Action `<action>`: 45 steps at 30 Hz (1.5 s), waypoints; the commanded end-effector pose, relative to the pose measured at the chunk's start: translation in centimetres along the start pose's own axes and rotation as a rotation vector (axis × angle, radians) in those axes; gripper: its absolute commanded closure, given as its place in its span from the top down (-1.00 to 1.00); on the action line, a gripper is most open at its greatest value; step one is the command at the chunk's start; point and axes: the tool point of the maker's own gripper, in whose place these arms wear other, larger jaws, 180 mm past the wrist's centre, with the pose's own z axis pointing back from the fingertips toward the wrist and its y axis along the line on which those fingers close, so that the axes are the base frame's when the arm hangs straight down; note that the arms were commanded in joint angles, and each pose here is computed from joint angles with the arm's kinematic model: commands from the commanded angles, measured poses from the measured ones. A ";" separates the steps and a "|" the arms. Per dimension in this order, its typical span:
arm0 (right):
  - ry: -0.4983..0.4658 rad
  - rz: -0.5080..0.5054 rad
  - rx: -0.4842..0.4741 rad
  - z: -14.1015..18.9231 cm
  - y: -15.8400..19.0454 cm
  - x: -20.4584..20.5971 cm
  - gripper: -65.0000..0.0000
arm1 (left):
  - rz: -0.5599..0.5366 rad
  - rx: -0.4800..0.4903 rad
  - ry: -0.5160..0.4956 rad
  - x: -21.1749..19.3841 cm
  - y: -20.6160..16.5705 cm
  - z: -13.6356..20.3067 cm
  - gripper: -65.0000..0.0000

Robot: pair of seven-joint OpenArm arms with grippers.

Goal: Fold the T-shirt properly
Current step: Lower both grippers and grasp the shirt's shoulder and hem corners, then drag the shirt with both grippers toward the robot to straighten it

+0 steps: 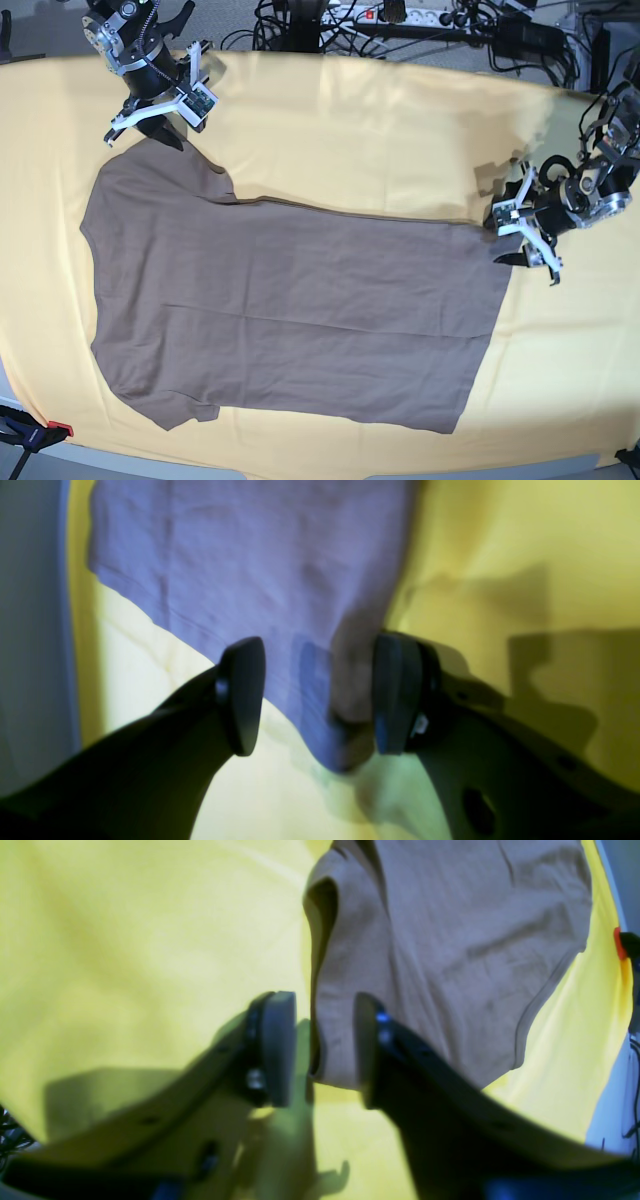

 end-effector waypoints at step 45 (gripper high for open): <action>0.301 0.272 0.050 6.5 -1.1 -7.3 -1.00 | -0.102 -0.290 -0.118 6.3 -3.2 8.4 -1.00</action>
